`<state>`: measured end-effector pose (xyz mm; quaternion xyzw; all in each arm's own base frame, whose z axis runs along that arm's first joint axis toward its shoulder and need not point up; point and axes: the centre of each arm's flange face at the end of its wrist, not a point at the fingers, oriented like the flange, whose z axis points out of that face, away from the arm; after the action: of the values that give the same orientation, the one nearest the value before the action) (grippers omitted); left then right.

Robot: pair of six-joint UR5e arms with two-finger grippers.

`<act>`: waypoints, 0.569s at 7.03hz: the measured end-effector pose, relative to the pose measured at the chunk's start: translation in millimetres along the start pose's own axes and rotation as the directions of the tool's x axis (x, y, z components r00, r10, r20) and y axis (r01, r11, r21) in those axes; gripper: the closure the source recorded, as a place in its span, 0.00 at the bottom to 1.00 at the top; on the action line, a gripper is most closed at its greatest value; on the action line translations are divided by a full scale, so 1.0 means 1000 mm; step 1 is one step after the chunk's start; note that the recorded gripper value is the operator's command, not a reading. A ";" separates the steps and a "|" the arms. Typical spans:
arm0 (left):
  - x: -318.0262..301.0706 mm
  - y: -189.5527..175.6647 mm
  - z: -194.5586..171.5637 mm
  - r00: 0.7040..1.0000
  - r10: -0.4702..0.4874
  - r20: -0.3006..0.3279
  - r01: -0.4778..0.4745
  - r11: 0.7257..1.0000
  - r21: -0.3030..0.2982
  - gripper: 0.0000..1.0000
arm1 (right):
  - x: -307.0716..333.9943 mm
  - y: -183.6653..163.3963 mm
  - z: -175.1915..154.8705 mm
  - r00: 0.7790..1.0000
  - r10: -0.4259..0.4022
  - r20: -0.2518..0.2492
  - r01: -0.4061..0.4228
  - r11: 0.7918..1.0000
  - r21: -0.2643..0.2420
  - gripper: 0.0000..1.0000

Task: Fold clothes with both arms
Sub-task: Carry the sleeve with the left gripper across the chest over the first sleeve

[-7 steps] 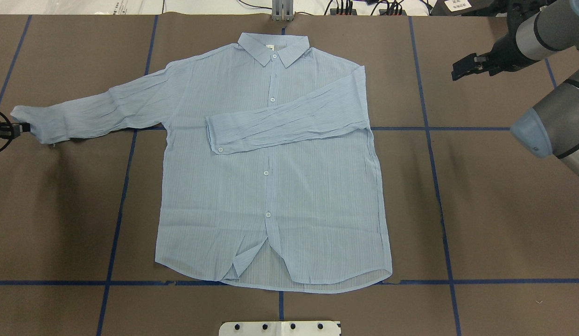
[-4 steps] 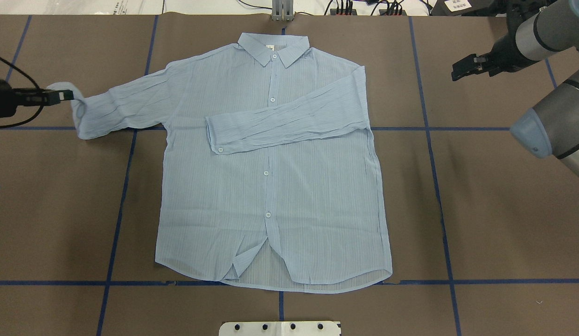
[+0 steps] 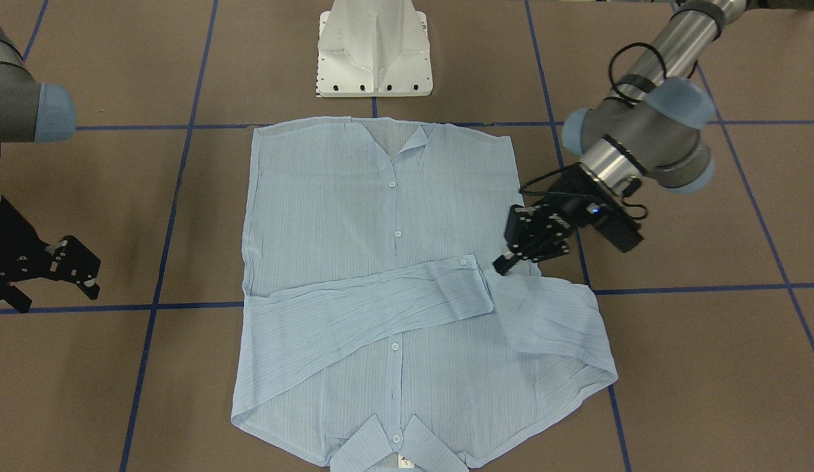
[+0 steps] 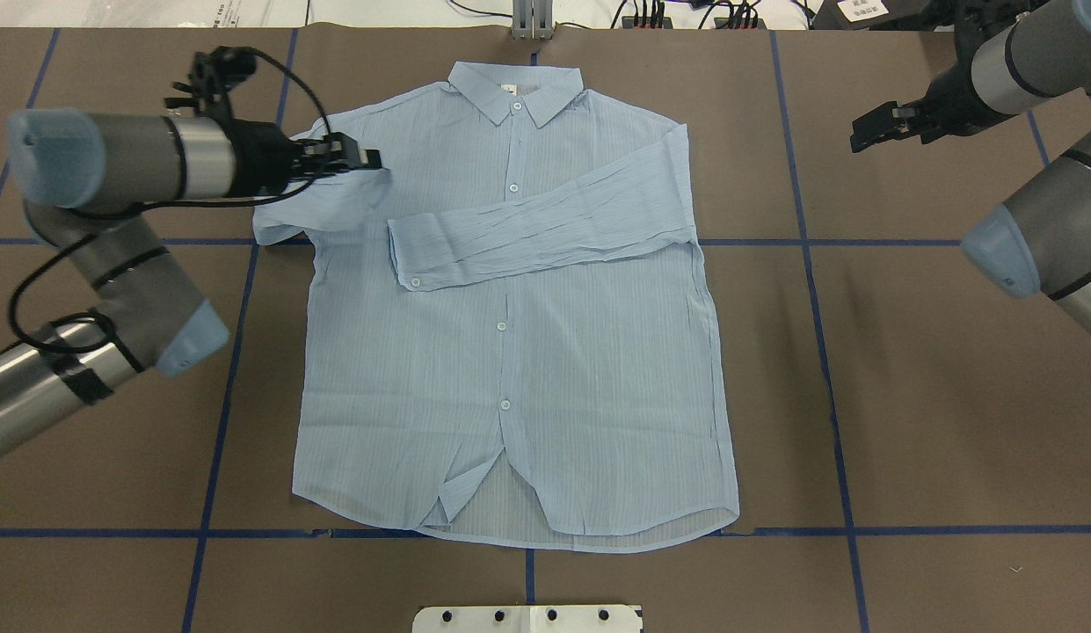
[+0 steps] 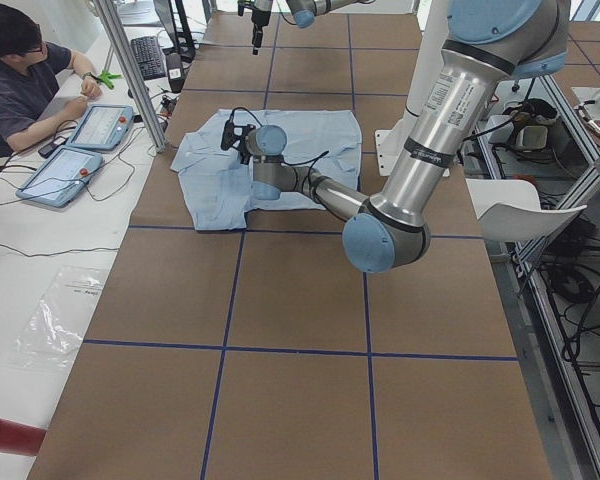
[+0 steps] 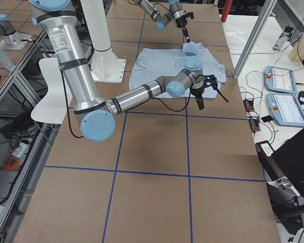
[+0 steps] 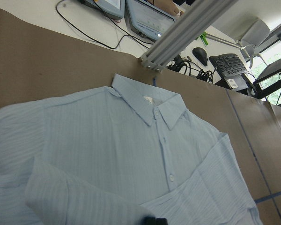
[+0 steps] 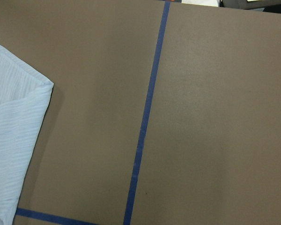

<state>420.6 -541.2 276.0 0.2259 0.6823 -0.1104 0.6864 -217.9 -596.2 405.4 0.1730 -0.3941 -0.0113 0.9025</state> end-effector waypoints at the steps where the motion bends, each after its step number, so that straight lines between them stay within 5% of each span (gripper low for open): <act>1: 0.040 0.021 0.034 0.999 -0.049 -0.003 0.049 0.999 0.020 1.00 | 0.000 0.000 0.000 1.000 0.001 0.000 -0.001 1.000 0.000 0.00; 4: 0.077 0.083 0.115 0.993 -0.111 0.045 0.108 0.993 0.049 1.00 | 0.003 0.002 0.001 1.000 0.003 -0.003 -0.003 1.000 -0.003 0.00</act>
<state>564.0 -510.1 209.7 0.2014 0.6745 -0.1691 0.6899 -217.3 -595.1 408.7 0.1711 -0.3929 -0.0104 0.9034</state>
